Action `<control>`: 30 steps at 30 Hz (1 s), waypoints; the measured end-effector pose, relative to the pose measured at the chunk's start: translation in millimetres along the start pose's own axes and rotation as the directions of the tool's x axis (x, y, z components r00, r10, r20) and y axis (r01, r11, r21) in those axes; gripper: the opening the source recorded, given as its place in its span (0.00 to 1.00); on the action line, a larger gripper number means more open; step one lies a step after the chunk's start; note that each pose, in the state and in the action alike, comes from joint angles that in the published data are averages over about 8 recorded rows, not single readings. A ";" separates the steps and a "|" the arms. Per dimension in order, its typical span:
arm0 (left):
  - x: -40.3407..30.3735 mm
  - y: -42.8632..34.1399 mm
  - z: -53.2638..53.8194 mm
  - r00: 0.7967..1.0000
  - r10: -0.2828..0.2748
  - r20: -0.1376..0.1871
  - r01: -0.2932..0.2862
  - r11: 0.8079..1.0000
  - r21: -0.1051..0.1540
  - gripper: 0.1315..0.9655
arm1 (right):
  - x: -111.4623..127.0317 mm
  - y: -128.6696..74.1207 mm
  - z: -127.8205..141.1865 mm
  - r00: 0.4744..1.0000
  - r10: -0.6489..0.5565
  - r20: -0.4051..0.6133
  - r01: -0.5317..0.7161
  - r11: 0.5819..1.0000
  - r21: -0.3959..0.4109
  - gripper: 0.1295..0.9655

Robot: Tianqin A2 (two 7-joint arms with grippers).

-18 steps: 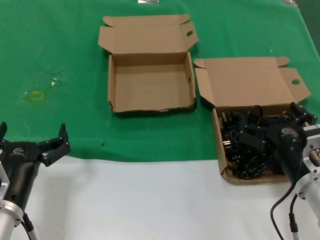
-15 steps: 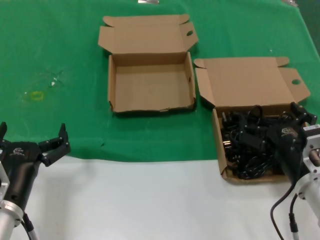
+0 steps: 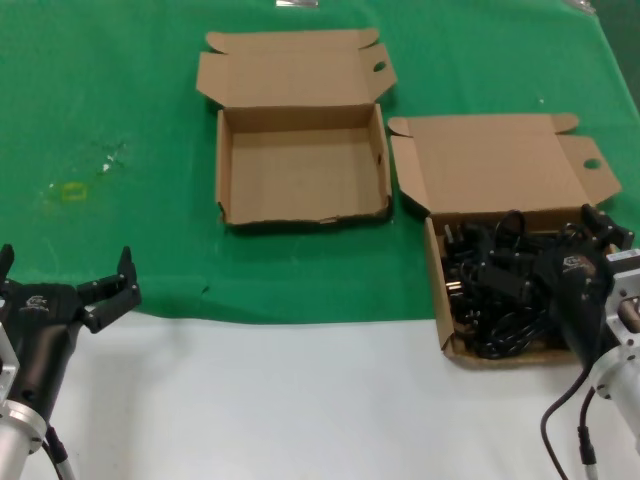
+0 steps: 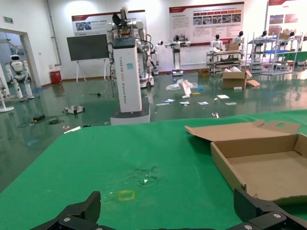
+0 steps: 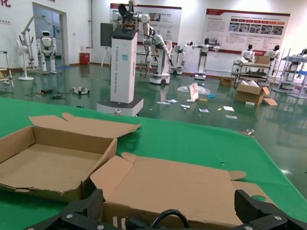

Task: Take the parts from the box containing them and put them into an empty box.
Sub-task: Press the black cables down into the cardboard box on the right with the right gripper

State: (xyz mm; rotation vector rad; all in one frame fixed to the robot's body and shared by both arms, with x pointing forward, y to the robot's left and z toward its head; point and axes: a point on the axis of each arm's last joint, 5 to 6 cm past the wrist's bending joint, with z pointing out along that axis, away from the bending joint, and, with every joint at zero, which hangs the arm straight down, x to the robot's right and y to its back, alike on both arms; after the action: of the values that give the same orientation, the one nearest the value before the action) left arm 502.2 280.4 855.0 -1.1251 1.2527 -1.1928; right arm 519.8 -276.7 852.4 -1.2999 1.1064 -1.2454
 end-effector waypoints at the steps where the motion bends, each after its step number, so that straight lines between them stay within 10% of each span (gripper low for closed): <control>1: 0.0 0.0 0.0 1.000 0.000 0.000 0.000 1.000 0.000 1.00 | 0.0 0.0 0.0 1.000 0.000 0.000 0.000 1.000 0.000 1.00; 19: 0.0 0.0 0.0 1.000 0.000 0.000 0.000 1.000 0.000 0.95 | 1.9 2.0 0.5 1.000 -0.003 0.001 0.003 1.000 -0.009 1.00; 30: 0.0 0.0 0.0 1.000 0.000 0.000 0.000 1.000 0.000 0.75 | 10.8 1.1 5.6 1.000 -0.021 0.004 0.021 1.000 -0.018 1.00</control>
State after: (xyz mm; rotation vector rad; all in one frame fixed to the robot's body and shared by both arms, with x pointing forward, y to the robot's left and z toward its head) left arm 502.2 280.4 855.0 -1.1249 1.2528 -1.1927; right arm 526.0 -287.2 852.5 -1.3299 1.1058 -1.2506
